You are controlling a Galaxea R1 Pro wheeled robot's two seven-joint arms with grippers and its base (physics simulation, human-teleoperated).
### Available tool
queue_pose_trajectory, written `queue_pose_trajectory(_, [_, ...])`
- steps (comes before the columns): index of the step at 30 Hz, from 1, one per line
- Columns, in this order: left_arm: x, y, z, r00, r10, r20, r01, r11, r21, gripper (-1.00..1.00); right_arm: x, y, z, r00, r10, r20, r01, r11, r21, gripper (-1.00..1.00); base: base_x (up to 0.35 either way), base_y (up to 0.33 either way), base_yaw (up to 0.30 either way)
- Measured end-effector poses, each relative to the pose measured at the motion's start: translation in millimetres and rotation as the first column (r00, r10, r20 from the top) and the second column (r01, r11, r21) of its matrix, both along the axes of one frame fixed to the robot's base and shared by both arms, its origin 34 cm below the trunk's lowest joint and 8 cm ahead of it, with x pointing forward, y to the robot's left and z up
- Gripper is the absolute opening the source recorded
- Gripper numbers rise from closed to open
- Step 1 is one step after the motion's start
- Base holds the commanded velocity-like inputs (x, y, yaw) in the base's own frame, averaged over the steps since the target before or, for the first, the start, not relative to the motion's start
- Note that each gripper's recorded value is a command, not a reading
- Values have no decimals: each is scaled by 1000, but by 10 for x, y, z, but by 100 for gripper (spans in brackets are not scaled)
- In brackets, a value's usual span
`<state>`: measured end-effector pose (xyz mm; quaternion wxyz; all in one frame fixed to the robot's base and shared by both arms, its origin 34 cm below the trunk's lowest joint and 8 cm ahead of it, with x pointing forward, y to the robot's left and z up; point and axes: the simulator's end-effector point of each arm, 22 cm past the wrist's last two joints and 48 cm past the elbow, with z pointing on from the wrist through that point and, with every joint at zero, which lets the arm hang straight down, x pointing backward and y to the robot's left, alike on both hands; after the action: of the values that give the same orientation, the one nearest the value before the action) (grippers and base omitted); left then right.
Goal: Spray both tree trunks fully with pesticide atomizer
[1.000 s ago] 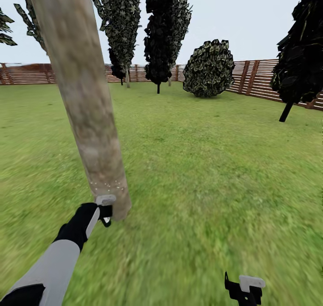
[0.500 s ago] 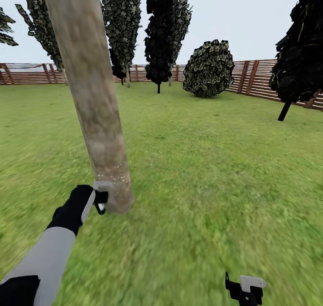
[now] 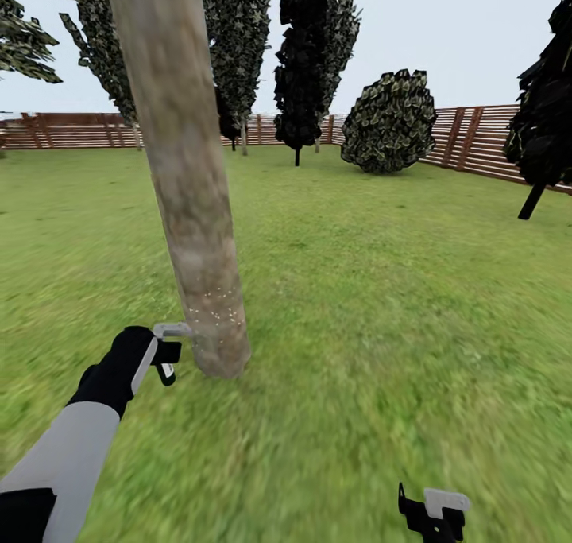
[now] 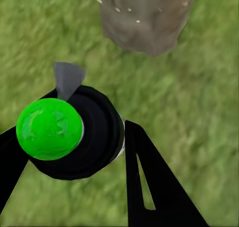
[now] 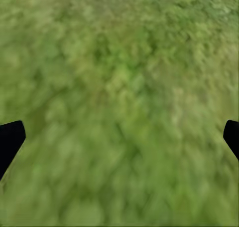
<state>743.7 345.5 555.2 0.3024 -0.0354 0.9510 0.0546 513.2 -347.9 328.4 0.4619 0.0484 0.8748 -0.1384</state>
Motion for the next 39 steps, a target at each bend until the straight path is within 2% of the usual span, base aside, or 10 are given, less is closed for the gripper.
queue_pose_trajectory(8, [5, -40, -13, 1000, -4, 1, 4, 1000, 5, -100, -2, -1, -2, 1000, 0, 0, 0, 1000, 0, 100, 196, -186, 16])
queue_pose_trajectory(35, [-17, 10, -41, 1000, 5, 0, -5, 1000, 7, -100, -3, -31, 0, 1000, -1, -1, 1, 1000, -4, 100, 2, -279, 0])
queue_pose_trajectory(39, [-119, 61, -185, 1000, 15, -24, -15, 1000, 9, -100, -1, 0, -4, 1000, 0, -1, 0, 1000, 0, 100, 0, -279, 0])
